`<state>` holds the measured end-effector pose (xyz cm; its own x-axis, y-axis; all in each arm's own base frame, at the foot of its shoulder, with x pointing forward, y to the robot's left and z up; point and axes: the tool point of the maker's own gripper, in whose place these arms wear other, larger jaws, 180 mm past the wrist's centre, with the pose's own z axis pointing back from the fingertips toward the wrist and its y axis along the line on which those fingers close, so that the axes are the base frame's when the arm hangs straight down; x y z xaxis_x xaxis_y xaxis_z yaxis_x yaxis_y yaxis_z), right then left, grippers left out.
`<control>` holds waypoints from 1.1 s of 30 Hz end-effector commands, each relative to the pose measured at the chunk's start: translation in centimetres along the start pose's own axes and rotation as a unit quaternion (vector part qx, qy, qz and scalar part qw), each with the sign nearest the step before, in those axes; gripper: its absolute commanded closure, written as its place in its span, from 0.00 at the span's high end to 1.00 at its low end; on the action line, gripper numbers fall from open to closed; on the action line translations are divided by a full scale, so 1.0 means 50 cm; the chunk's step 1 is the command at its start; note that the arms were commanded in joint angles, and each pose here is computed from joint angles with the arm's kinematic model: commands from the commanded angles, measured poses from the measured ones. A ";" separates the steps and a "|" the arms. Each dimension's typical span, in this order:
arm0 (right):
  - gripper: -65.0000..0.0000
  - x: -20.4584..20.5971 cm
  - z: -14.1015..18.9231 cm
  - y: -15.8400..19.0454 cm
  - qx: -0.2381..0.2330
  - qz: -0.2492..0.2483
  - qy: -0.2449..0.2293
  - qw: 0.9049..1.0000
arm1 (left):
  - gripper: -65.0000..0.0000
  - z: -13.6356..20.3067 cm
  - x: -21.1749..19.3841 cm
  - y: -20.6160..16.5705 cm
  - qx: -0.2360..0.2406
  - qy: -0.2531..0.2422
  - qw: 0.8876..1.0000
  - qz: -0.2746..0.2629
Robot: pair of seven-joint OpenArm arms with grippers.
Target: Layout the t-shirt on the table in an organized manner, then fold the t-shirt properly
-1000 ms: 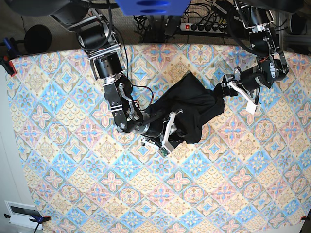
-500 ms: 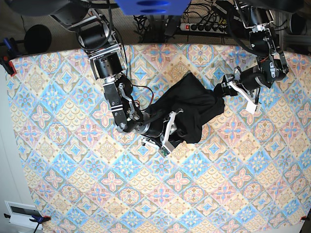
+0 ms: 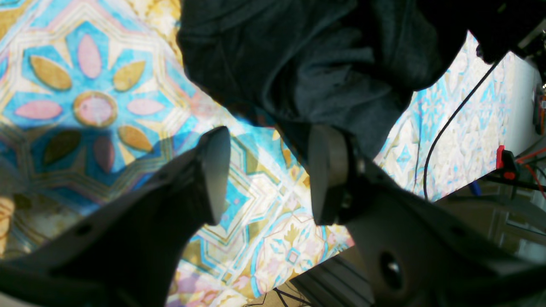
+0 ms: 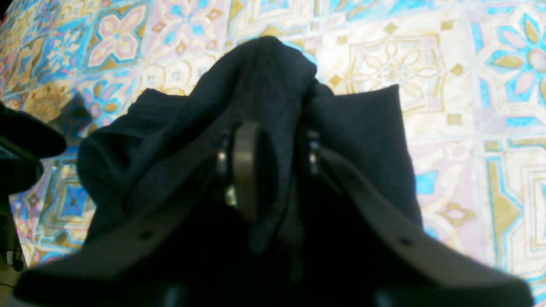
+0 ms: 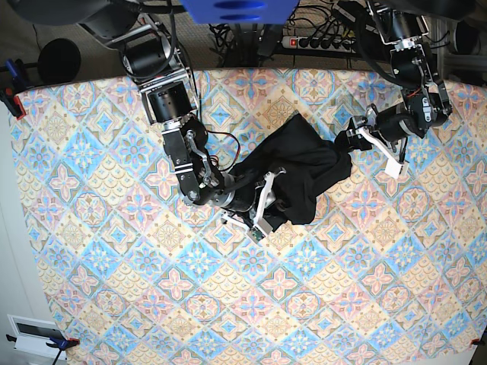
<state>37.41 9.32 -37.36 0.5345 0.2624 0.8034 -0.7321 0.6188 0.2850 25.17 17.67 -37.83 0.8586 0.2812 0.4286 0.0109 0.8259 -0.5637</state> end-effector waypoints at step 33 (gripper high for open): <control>0.00 -0.028 0.137 0.180 0.054 0.131 -0.018 0.990 | 0.45 0.053 0.065 0.036 0.020 -0.065 0.998 0.013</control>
<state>26.48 8.85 -34.27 0.3448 0.4232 0.8379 -0.8787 0.4595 0.1295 25.81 20.98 -36.76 0.8070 0.3626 0.4662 -0.0561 0.8328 -0.5507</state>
